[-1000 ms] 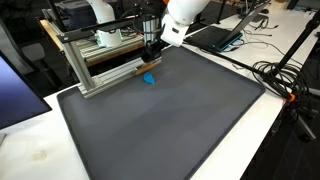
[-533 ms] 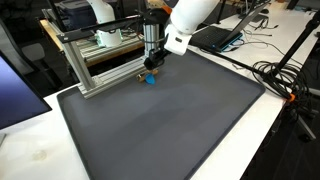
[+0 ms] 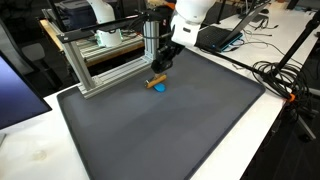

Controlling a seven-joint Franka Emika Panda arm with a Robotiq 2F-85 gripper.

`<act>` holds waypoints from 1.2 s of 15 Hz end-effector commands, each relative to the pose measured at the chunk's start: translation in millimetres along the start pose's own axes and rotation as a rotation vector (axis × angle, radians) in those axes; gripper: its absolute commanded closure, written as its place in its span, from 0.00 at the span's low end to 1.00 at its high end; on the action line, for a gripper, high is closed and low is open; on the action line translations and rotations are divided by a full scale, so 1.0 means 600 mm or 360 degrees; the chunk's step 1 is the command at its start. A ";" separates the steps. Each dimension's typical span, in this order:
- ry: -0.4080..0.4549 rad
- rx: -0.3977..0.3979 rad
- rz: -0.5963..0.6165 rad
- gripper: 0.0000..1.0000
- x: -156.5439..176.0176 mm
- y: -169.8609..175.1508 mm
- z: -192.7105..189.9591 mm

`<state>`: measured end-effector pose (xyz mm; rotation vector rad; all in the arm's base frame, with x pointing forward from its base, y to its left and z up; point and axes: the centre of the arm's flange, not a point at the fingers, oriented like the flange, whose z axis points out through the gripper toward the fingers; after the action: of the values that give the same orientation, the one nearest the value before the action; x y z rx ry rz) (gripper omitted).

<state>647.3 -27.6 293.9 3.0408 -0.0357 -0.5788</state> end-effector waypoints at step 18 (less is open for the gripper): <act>0.0446 -0.0008 -0.0355 0.78 -0.111 0.007 -0.104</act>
<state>648.8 -25.6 362.2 3.0951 0.0903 -0.1840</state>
